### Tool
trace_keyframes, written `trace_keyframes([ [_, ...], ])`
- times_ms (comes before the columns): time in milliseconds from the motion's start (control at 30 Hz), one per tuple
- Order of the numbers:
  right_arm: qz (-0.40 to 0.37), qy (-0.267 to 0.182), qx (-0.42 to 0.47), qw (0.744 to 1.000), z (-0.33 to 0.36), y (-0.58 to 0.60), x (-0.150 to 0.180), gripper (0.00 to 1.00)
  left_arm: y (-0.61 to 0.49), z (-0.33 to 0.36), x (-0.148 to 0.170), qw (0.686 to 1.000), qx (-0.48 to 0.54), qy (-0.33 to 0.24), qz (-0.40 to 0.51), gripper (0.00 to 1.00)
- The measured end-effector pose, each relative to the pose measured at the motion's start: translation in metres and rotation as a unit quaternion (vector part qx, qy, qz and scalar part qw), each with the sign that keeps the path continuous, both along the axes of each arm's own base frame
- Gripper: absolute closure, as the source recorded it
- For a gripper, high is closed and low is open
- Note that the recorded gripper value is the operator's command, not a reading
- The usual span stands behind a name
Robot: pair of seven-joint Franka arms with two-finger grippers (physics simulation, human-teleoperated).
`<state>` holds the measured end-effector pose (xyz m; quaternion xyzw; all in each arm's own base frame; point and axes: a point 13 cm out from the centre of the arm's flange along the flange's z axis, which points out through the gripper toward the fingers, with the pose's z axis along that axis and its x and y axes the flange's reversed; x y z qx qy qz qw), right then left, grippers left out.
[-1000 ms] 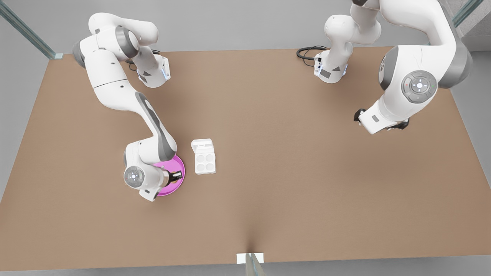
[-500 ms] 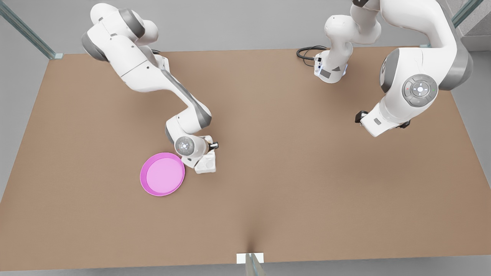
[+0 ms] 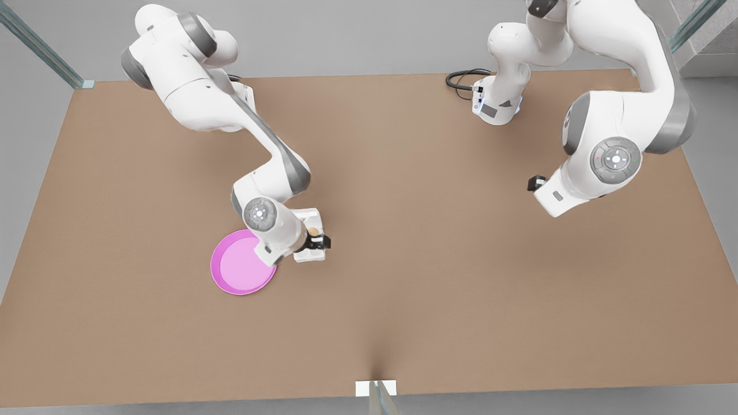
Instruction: Pack egg into the box and close the box lid
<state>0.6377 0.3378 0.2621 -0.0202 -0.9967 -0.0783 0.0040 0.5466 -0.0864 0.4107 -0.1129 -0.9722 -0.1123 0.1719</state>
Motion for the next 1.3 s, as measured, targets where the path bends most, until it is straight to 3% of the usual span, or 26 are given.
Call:
trace_keyframes([
  [33,-0.032,-0.036,-0.022,0.999,0.059,-0.063,0.033,0.00,-0.026,-0.034,-0.018,0.999,0.014,0.043,-0.020,0.29],
  [67,-0.083,-0.055,-0.051,0.994,0.113,-0.164,0.044,0.00,-0.075,-0.059,-0.045,0.995,0.026,0.076,-0.057,0.75],
  [100,-0.124,-0.055,-0.073,0.988,0.145,-0.248,0.037,0.00,-0.134,-0.080,-0.078,0.990,0.027,0.104,-0.092,0.79],
  [200,-0.161,-0.026,-0.108,0.981,0.185,-0.358,0.008,0.00,-0.309,-0.145,-0.177,0.980,-0.006,0.141,-0.142,0.79],
  [333,-0.117,0.012,-0.115,0.986,0.197,-0.356,-0.016,0.00,-0.437,-0.230,-0.204,0.995,-0.059,0.077,-0.039,0.79],
  [533,-0.073,0.049,-0.118,0.989,0.194,-0.363,-0.035,0.00,-0.547,-0.268,-0.159,0.976,-0.153,-0.048,0.148,0.79],
  [767,-0.033,0.064,-0.119,0.990,0.193,-0.366,-0.044,0.00,-0.616,-0.318,-0.198,0.949,-0.181,-0.105,0.234,0.79],
  [1000,-0.005,0.068,-0.118,0.991,0.192,-0.364,-0.046,0.00,-0.623,-0.311,-0.130,0.905,-0.233,-0.167,0.315,0.79],
  [1300,0.018,0.070,-0.117,0.991,0.192,-0.365,-0.047,0.00,-0.622,-0.283,-0.080,0.865,-0.263,-0.190,0.383,0.79],
])
